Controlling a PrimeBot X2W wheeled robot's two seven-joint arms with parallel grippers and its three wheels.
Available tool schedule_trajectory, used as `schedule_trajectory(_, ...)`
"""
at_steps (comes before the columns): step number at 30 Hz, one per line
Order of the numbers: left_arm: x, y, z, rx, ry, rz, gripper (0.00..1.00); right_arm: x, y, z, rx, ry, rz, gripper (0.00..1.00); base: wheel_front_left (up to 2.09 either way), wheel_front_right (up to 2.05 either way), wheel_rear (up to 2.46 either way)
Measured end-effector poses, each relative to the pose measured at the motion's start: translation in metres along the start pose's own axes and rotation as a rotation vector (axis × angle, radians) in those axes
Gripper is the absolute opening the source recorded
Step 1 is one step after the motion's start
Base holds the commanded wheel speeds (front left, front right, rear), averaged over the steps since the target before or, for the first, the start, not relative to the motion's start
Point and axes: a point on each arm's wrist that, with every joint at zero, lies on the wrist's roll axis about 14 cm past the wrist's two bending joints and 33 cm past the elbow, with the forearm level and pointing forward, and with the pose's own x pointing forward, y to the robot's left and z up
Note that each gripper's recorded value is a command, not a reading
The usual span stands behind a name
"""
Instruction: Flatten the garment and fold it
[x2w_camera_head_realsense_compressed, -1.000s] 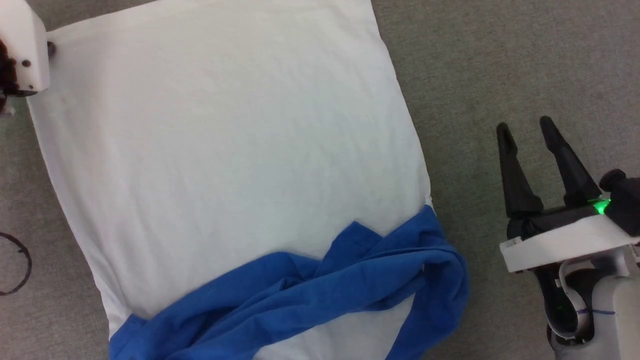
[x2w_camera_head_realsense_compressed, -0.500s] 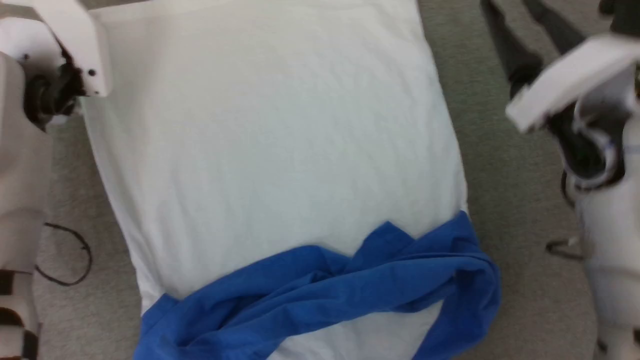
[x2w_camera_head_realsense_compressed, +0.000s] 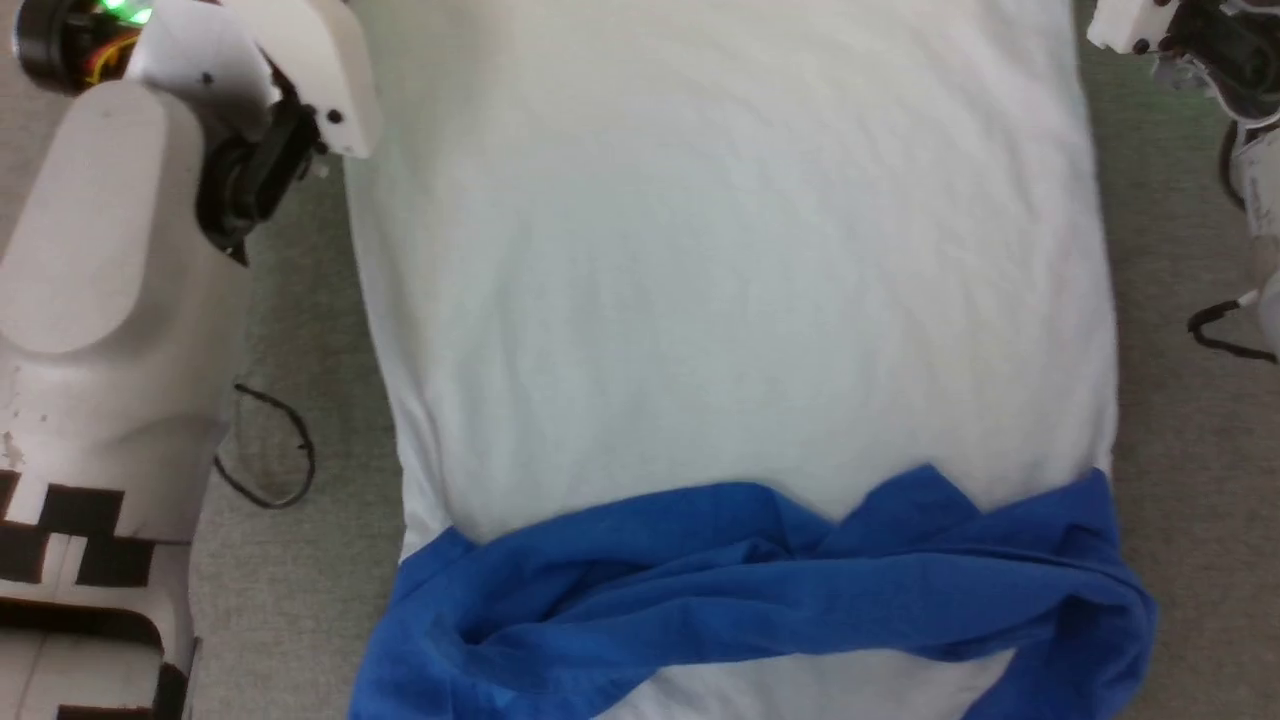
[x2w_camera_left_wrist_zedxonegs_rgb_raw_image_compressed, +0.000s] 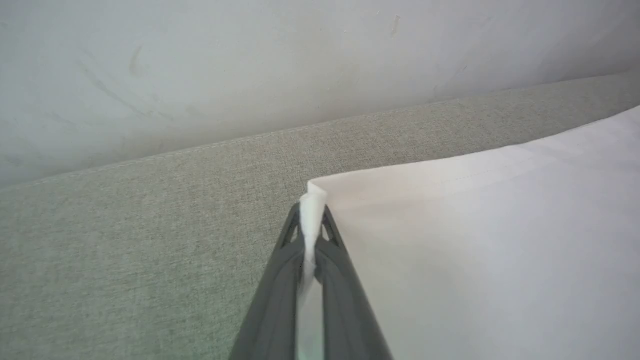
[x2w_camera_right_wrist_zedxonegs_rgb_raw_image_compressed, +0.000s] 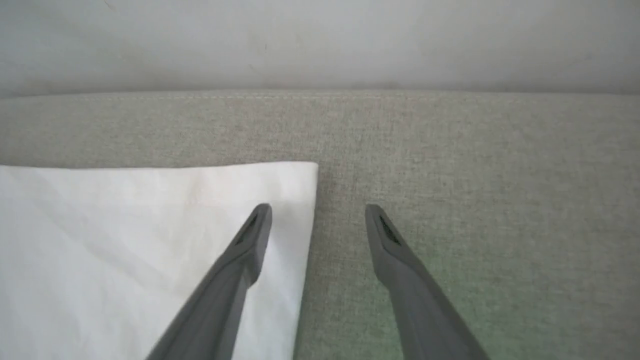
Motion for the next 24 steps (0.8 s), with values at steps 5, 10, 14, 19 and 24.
schedule_trajectory(5, -0.004, 0.005, -0.003, 0.004, -0.018, -0.002, 0.00, 0.025, 0.008, -0.017, -0.043, 0.135, -0.001, 1.00, 0.00, 0.00, 0.00)
schedule_trajectory(10, -0.003, 0.011, -0.012, 0.010, -0.014, 0.003, 0.00, 0.036, 0.012, -0.025, -0.067, 0.271, -0.002, 0.00, 0.00, 0.00, 0.00)
schedule_trajectory(14, -0.002, 0.010, -0.010, 0.009, -0.020, -0.006, 0.00, 0.034, 0.018, -0.026, -0.091, 0.317, 0.002, 0.00, 0.00, 0.00, 0.00)
schedule_trajectory(19, -0.006, 0.009, 0.004, 0.017, -0.066, -0.009, 0.00, 0.024, 0.016, -0.011, -0.147, 0.223, -0.009, 0.00, 0.00, 0.00, 0.00)
schedule_trajectory(24, -0.019, 0.012, 0.046, 0.042, -0.213, 0.004, 0.00, -0.001, 0.006, 0.045, -0.172, -0.036, -0.028, 0.00, 0.00, 0.00, 0.00)
